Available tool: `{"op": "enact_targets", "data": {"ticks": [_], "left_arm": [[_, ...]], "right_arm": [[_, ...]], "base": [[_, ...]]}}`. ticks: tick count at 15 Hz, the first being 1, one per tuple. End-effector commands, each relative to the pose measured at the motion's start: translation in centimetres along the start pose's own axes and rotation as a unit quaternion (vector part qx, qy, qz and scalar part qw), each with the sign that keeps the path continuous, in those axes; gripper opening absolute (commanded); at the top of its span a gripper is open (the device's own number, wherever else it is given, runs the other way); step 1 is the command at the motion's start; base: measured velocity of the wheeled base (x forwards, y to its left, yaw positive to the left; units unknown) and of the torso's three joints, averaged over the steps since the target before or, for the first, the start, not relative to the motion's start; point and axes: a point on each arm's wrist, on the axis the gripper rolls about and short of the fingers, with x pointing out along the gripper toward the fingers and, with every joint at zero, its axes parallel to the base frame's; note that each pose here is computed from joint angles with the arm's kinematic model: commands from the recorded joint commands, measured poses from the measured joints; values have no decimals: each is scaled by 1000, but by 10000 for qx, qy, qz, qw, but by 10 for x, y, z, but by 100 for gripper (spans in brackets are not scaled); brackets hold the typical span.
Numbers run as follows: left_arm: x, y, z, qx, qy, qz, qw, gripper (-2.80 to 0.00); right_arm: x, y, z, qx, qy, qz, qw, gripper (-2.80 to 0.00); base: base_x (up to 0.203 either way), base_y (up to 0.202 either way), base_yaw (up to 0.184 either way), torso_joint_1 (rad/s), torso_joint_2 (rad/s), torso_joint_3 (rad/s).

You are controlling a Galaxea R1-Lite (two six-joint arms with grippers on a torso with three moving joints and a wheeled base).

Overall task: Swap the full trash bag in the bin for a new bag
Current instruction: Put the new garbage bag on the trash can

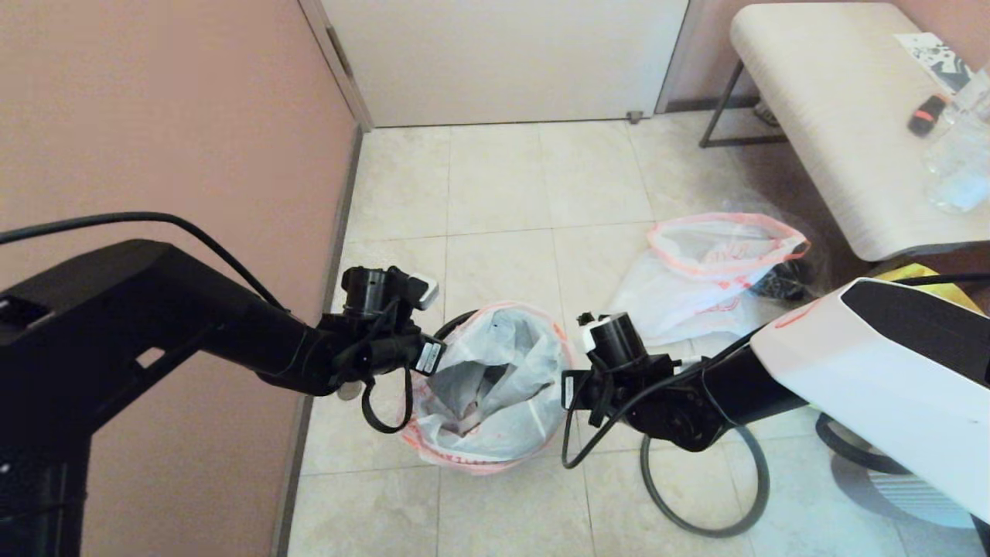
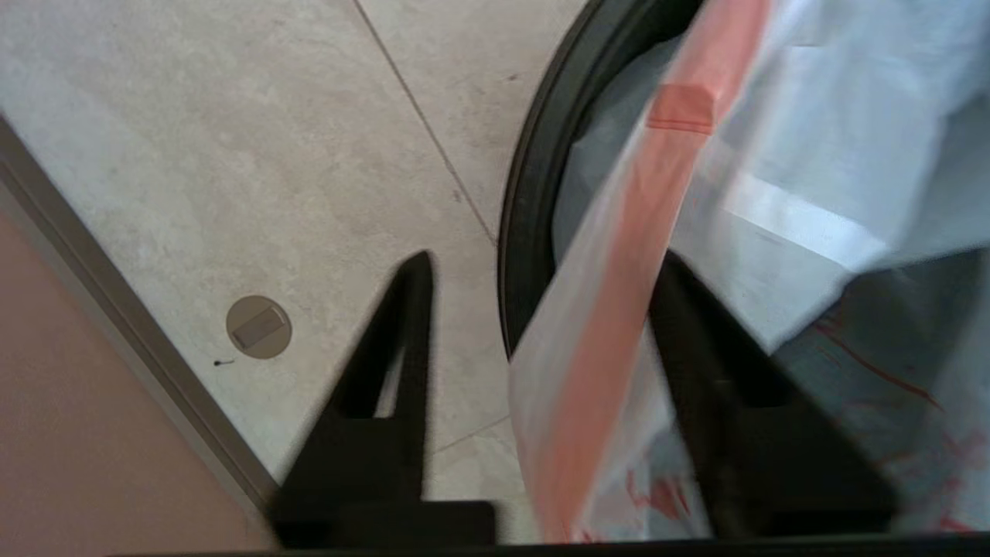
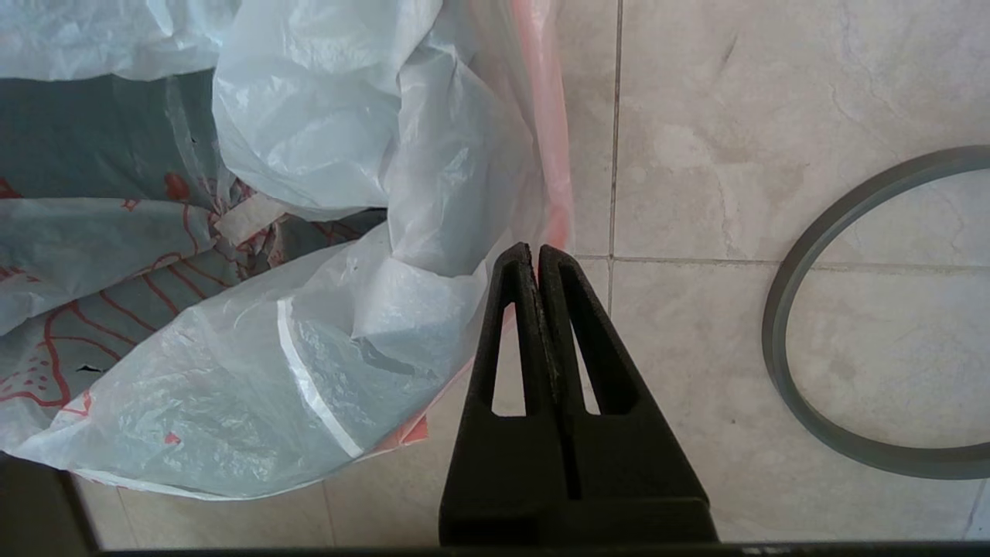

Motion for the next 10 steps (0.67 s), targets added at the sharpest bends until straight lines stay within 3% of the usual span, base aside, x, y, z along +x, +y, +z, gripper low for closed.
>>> {"op": "enact_targets", "data": {"ticks": [1, 5, 8, 10], "left_arm": [[10, -1, -4, -1, 66, 7, 10000, -280], [16, -3, -6, -15, 86, 14, 10000, -280], [17, 5, 3, -339, -196, 215, 9990, -280], [20, 8, 3, -379, -201, 264, 9987, -280]], "right_arm": [[-1, 1, 1, 17, -28, 10, 10000, -280], [-5, 1, 6, 37, -88, 29, 10000, -280], [-5, 1, 4, 85, -66, 23, 9999, -280], [-4, 3, 3, 129, -50, 41, 9999, -280]], "base": [[0, 0, 0, 0, 0, 0], [0, 0, 0, 0, 0, 0], [0, 0, 0, 0, 0, 0], [0, 0, 0, 0, 0, 0]]}}
